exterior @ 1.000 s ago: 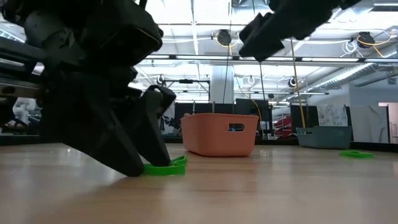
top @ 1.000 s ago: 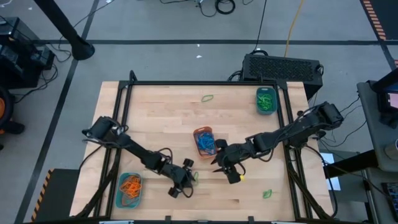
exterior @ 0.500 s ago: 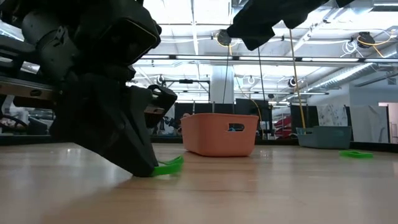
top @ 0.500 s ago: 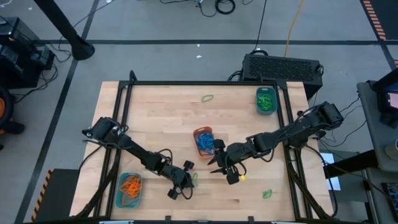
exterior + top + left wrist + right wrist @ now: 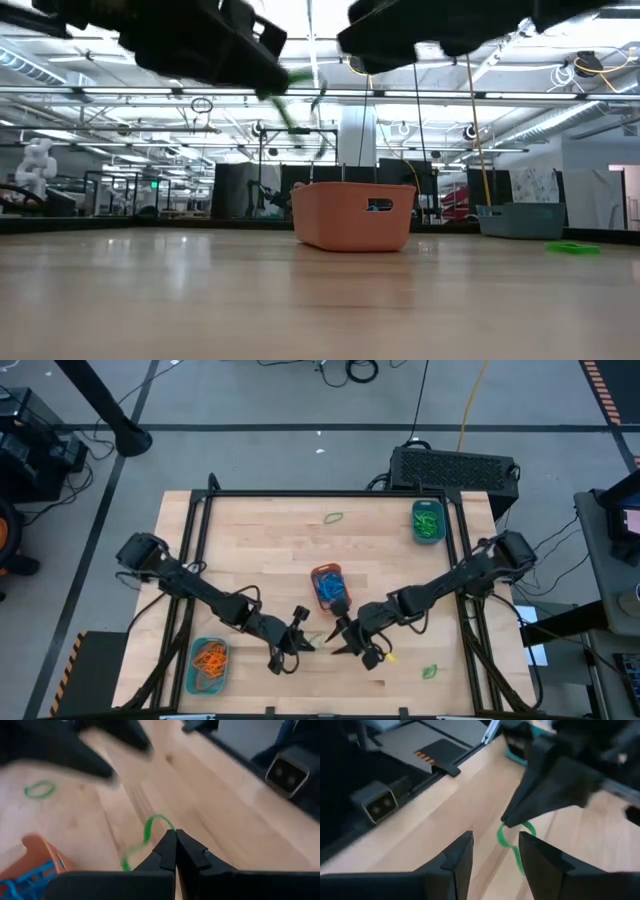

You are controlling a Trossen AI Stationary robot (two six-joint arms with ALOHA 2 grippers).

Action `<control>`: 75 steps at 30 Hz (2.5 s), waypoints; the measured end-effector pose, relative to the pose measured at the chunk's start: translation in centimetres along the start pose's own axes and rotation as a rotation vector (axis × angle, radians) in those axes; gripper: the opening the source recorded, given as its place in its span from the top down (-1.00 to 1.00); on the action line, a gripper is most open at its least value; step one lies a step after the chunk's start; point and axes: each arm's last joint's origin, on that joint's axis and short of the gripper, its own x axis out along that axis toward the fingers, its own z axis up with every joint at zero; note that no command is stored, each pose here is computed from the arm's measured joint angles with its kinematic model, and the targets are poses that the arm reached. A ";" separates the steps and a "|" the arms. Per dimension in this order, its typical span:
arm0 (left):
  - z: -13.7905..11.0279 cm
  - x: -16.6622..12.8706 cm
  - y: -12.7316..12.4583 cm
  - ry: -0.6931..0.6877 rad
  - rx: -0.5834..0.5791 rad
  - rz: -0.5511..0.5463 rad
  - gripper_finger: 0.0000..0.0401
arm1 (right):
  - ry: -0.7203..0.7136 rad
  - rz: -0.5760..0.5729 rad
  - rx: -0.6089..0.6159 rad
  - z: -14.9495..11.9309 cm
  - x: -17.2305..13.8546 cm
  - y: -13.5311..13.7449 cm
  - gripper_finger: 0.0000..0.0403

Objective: Sort rubber bands into baskets
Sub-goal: Put the green rubber band into the blue bin

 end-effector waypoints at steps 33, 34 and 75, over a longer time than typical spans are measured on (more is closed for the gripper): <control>1.1 -0.5 0.4 -0.085 -0.016 0.041 0.97 | -0.050 -0.132 -0.195 -2.2 4.0 -0.2 0.94; 1.1 -0.5 0.4 -0.083 -0.017 0.048 0.94 | -0.046 -0.130 -0.204 -2.3 4.0 -0.1 0.97; -6.4 -5.6 7.4 0.546 -0.298 0.624 0.16 | 0.941 -1.130 0.671 -10.4 -21.9 -10.6 1.00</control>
